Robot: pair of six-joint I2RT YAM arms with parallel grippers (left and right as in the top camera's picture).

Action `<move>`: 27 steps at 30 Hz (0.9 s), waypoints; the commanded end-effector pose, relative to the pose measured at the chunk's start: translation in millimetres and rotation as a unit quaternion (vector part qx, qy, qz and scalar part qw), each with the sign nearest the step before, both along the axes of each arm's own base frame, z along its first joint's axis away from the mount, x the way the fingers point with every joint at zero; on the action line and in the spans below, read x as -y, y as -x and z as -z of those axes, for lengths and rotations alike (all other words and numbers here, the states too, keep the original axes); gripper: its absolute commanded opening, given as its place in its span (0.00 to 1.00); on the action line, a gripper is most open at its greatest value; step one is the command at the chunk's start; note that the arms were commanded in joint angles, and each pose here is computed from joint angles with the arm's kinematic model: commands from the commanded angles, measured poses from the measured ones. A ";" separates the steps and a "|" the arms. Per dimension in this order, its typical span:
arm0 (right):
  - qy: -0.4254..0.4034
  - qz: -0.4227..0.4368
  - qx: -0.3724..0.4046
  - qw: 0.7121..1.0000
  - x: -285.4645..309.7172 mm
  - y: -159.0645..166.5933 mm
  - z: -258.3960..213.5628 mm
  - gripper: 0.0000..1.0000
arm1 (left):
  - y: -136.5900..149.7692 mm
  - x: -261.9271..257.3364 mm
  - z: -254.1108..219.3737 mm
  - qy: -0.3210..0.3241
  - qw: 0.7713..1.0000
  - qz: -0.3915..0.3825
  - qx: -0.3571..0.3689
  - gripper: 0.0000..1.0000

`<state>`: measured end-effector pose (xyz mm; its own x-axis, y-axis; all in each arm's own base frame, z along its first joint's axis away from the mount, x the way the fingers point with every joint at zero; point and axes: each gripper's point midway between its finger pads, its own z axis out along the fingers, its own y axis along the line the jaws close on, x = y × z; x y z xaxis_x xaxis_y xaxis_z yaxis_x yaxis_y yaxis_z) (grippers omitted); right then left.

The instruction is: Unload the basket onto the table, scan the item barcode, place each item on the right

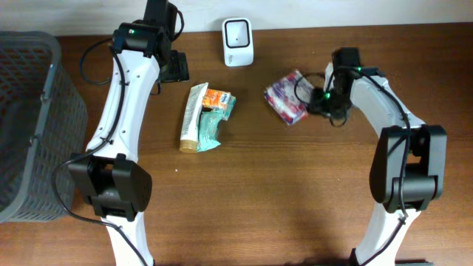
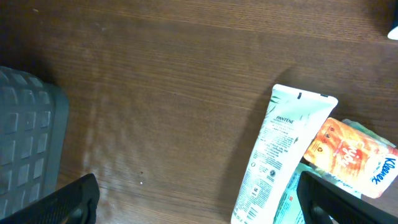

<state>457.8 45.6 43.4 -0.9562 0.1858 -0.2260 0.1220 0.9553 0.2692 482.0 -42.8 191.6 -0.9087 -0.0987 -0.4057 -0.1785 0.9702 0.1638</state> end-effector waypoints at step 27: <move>-0.003 -0.237 -0.073 0.969 -57.3 102.0 3.9 0.40 | 0.6 -1.8 -5.9 -0.001 1.000 -0.008 0.008 0.99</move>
<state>354.6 112.3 35.7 -0.9754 -0.2144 -0.0517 -0.2183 0.9050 0.3650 482.1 -42.8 191.7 -0.9085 -0.0987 -0.4060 -0.1786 0.9702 0.1637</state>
